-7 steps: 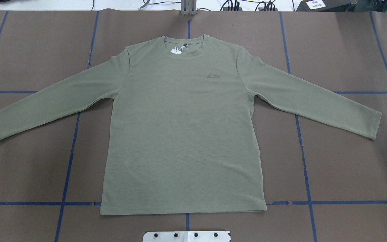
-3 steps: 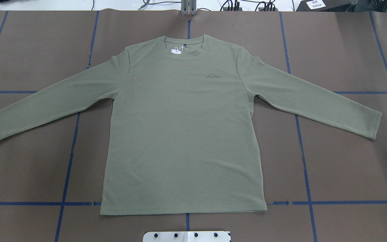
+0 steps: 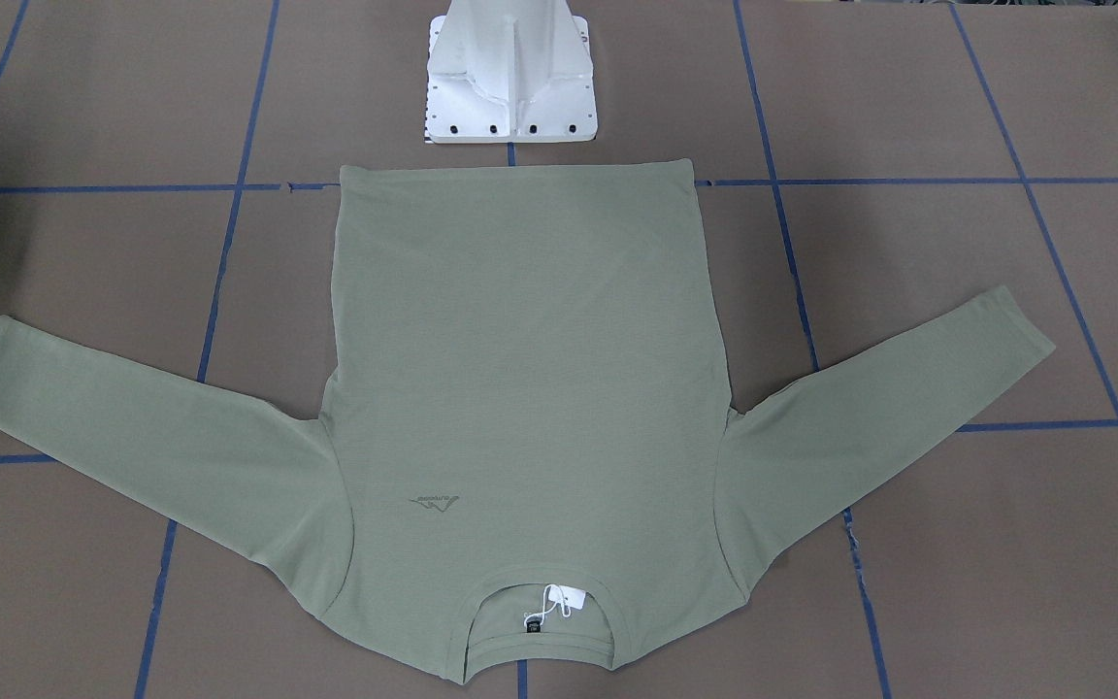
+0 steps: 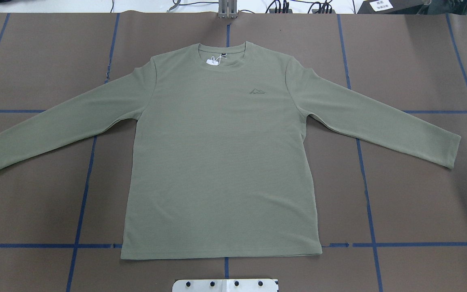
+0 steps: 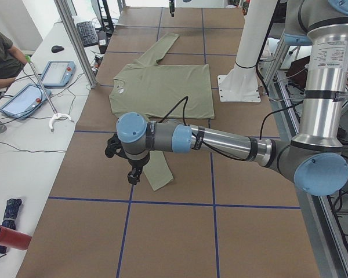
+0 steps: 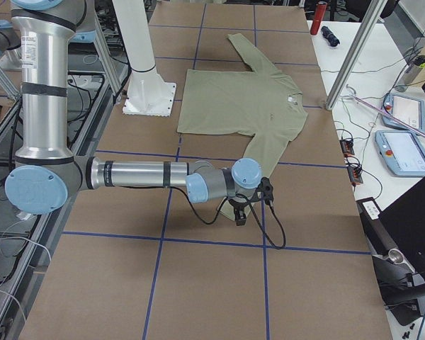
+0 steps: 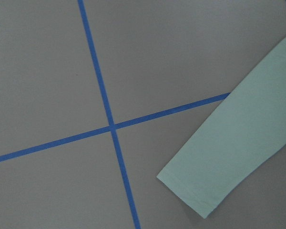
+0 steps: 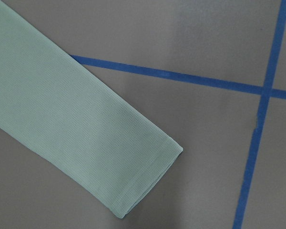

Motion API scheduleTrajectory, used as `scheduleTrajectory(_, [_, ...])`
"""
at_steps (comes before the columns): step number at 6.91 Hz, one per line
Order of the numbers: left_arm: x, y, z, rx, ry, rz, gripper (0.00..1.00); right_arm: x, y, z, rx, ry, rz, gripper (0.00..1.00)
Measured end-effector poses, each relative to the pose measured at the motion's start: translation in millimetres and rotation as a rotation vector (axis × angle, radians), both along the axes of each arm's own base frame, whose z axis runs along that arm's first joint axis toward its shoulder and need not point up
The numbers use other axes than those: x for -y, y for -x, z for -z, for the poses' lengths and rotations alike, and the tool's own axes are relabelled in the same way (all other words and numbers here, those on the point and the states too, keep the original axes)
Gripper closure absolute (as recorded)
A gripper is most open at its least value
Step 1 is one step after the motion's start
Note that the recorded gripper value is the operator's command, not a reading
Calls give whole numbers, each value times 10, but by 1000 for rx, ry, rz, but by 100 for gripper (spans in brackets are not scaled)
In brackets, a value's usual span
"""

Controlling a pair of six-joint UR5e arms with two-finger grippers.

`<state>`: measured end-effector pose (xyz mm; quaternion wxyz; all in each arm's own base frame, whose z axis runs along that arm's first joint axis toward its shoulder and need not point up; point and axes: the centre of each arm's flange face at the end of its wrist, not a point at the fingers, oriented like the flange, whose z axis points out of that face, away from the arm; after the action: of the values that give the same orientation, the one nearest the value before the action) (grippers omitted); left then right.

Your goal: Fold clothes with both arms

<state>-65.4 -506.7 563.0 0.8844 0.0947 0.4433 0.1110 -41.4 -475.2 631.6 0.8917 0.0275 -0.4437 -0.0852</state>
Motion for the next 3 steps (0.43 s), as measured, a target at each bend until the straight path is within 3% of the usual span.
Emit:
scheduleTrajectory(2, [-6, -30, 46, -41, -12, -4, 0, 47, 345, -56, -34, 79, -11, 1])
scheduleTrajectory(3, [-2, -45, 51, -54, -15, -6, 0, 162, 467, -99, -46, 134, -36, 7])
